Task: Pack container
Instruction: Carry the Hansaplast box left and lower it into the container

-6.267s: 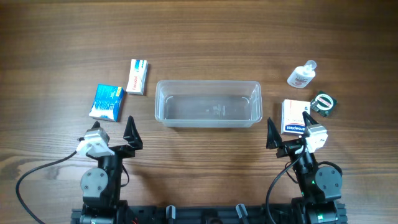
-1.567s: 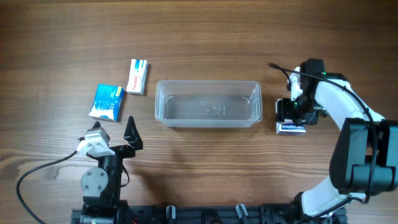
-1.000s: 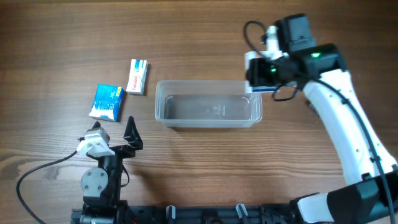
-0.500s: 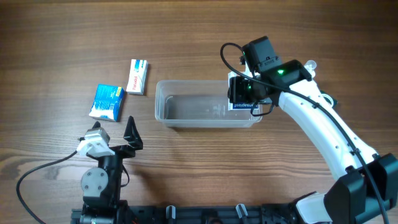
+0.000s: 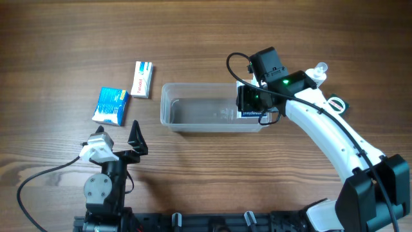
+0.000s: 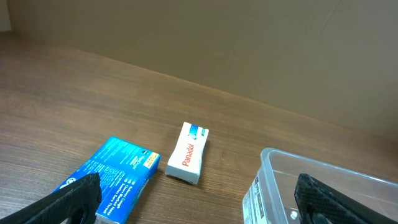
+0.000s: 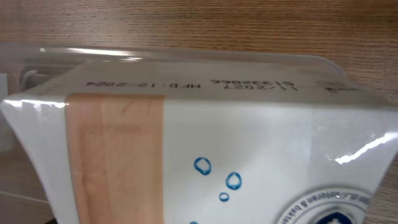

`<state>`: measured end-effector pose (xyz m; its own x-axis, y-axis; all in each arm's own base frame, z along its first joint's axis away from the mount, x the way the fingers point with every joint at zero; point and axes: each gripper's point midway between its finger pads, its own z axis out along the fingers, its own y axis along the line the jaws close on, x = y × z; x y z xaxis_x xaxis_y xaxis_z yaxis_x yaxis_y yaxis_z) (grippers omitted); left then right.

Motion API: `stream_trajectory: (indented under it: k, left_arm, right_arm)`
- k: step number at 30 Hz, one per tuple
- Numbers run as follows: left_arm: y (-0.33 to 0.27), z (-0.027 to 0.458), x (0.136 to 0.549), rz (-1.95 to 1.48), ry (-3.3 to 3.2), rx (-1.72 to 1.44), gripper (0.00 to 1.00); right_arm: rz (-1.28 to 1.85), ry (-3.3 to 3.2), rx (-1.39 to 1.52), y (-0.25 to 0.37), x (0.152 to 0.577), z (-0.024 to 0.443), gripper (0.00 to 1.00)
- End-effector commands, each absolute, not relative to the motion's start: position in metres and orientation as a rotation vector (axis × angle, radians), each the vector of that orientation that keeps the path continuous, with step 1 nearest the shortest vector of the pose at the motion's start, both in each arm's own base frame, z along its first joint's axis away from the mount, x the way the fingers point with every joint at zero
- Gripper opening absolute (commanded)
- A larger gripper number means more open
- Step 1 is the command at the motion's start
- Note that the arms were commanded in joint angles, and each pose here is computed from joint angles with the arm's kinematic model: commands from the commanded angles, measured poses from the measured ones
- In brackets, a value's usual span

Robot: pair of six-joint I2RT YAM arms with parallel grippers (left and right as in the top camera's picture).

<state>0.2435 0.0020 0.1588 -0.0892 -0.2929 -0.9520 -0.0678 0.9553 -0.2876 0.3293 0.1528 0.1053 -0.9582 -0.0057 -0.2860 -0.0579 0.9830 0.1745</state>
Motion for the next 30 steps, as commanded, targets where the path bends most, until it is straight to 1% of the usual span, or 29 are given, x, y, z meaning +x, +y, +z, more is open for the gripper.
stream_trajectory:
  k: [1, 9, 10, 16, 19, 23, 26, 28, 30]
  left_arm:
    - [0.002, 0.157, 0.244, -0.178, 1.662, -0.256, 1.00]
    - [0.002, 0.157, 0.244, -0.178, 1.662, -0.256, 1.00]
    - [0.002, 0.157, 0.244, -0.178, 1.662, -0.256, 1.00]
    - [0.002, 0.157, 0.244, -0.178, 1.662, -0.256, 1.00]
    - [0.002, 0.157, 0.244, -0.178, 1.662, -0.256, 1.00]
    - [0.002, 0.157, 0.244, -0.178, 1.662, -0.256, 1.00]
    - [0.002, 0.157, 0.244, -0.178, 1.662, -0.256, 1.00]
    - [0.002, 0.157, 0.244, -0.178, 1.662, -0.256, 1.00]
    - [0.002, 0.157, 0.244, -0.178, 1.662, -0.256, 1.00]
  right_arm:
    - [0.193, 2.864, -0.066, 0.146, 0.326, 0.093, 0.66]
    - [0.161, 2.917, -0.067, 0.144, 0.323, 0.070, 0.68]
    - [0.152, 2.943, -0.067, 0.143, 0.321, 0.062, 0.71]
    - [0.153, 2.945, -0.067, 0.144, 0.321, 0.060, 0.75]
    - [0.153, 2.945, -0.067, 0.144, 0.321, 0.061, 0.82]
    - [0.176, 2.934, -0.069, 0.147, 0.325, 0.065, 0.82]
    - [0.255, 2.919, -0.079, 0.158, 0.329, 0.074, 0.75]
    - [0.255, 2.922, -0.084, 0.159, 0.328, 0.074, 0.66]
    - [0.257, 2.921, -0.100, 0.163, 0.327, 0.074, 0.41]
